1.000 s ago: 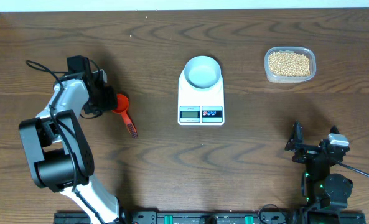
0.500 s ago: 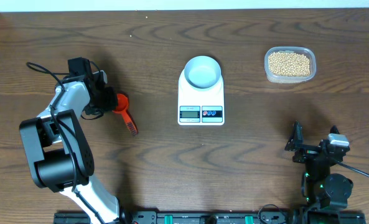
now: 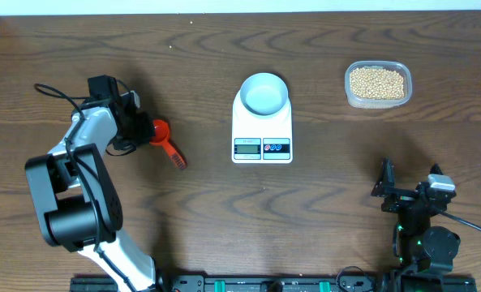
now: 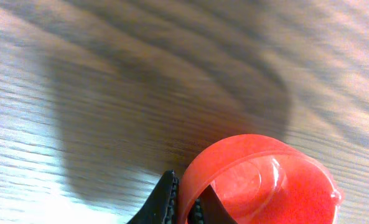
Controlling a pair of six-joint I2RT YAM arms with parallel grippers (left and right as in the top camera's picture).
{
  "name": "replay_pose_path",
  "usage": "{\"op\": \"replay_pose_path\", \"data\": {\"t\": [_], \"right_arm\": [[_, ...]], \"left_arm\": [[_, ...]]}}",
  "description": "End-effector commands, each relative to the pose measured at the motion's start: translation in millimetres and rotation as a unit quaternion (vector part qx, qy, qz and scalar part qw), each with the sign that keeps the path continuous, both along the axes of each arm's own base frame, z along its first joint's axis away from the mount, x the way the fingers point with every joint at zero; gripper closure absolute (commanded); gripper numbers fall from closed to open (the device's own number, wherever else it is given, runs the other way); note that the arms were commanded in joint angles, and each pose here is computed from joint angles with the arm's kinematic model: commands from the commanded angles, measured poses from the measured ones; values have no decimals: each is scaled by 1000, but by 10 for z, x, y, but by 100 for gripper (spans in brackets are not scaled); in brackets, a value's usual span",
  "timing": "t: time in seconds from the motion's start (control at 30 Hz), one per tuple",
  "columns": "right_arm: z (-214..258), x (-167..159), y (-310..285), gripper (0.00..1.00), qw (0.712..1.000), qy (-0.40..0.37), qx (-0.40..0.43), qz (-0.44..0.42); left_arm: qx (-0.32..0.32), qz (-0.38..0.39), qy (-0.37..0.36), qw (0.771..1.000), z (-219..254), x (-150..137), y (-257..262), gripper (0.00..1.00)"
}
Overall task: Scoop item into bowl and weigh 50g on scale
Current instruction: 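Lift the red scoop with the left gripper toward the scale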
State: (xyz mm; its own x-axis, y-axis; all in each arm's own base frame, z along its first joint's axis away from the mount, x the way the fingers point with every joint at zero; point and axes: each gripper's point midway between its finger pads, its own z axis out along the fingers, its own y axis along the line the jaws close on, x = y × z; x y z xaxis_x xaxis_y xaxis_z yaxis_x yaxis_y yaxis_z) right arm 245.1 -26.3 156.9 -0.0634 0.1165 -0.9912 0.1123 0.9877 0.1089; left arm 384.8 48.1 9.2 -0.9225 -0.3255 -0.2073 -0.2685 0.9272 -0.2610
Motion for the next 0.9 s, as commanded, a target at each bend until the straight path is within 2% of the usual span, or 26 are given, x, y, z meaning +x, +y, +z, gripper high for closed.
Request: {"op": "replay_pose_path", "data": {"t": [0.0, 0.17, 0.3, 0.57, 0.87], "right_arm": [[-8, -1, 16, 1, 1000, 1, -7, 3], [-8, -1, 16, 1, 1000, 1, -7, 3], [-8, -1, 16, 1, 1000, 1, -7, 3], [52, 3, 17, 1, 1000, -11, -8, 3], [323, 6, 321, 1, 992, -67, 53, 91]], "left_arm": [[-64, 19, -73, 995, 584, 143, -206, 93], [-131, 62, -139, 980, 1300, 156, -391, 93], [-162, 76, -164, 970, 1673, 79, -553, 93], [-185, 64, -146, 970, 1791, -66, -908, 93], [-199, 20, -135, 971, 1804, -122, -1338, 93]]}}
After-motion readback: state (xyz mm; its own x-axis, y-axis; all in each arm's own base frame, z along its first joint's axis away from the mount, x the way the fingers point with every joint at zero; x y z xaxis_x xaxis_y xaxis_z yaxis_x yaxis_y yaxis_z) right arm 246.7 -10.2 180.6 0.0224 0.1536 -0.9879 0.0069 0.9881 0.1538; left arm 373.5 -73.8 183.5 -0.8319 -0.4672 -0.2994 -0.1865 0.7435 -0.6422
